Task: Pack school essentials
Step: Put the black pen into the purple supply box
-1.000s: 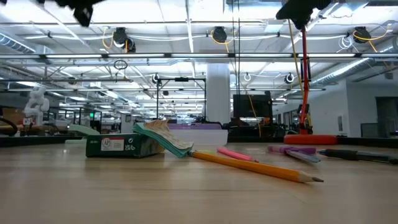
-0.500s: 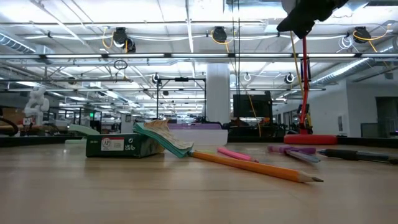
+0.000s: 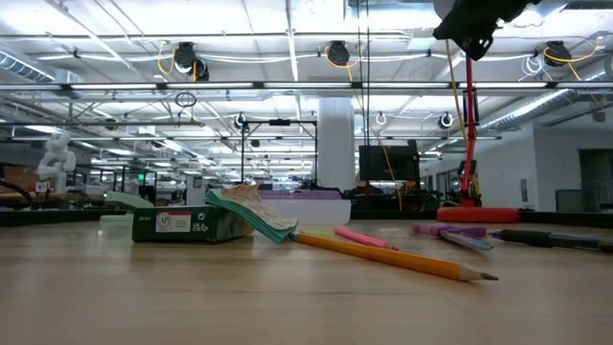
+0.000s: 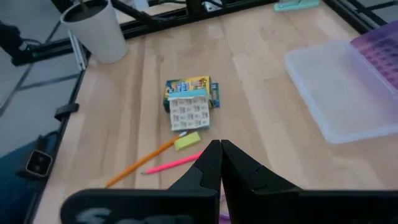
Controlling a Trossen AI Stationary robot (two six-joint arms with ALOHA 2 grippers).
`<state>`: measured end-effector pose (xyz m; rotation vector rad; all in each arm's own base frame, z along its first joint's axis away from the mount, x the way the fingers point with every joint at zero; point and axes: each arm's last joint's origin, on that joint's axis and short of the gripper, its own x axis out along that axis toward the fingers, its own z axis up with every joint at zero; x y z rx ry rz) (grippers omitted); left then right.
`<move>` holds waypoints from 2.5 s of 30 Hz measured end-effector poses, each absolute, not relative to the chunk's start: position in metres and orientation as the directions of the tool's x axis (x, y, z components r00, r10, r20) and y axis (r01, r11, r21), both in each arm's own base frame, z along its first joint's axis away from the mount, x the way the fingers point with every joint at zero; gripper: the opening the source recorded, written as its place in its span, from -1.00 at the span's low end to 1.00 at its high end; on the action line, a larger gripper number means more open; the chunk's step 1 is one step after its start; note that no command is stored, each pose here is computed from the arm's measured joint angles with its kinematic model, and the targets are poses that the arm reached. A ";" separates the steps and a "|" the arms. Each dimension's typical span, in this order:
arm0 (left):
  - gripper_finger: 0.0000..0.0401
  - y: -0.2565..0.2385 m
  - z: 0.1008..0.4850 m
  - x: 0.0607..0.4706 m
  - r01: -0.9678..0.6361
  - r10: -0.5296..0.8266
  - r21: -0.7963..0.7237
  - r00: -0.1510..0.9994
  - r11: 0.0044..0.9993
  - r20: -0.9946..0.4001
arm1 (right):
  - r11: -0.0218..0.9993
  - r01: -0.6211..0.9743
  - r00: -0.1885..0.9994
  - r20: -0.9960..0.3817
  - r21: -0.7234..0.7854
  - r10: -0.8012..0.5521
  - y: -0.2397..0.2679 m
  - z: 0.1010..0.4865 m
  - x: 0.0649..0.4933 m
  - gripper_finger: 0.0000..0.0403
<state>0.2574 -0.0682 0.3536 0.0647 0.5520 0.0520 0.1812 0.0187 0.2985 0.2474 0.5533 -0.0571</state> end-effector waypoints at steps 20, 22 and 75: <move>-0.97 -0.088 0.325 0.288 0.009 0.065 0.127 0.825 0.992 -0.561 | 0.977 0.196 0.750 -0.629 -0.082 -0.203 0.103 0.243 0.201 -1.00; -0.97 -0.088 0.325 0.288 0.011 0.062 0.126 0.824 0.992 -0.563 | 0.973 0.187 0.753 -0.617 -0.134 -0.229 0.106 0.235 0.206 -1.00; -0.36 -0.075 0.303 0.304 -0.187 0.158 0.020 0.761 0.982 -0.629 | 0.983 0.119 0.760 -0.650 0.139 0.000 0.109 0.199 0.214 -0.21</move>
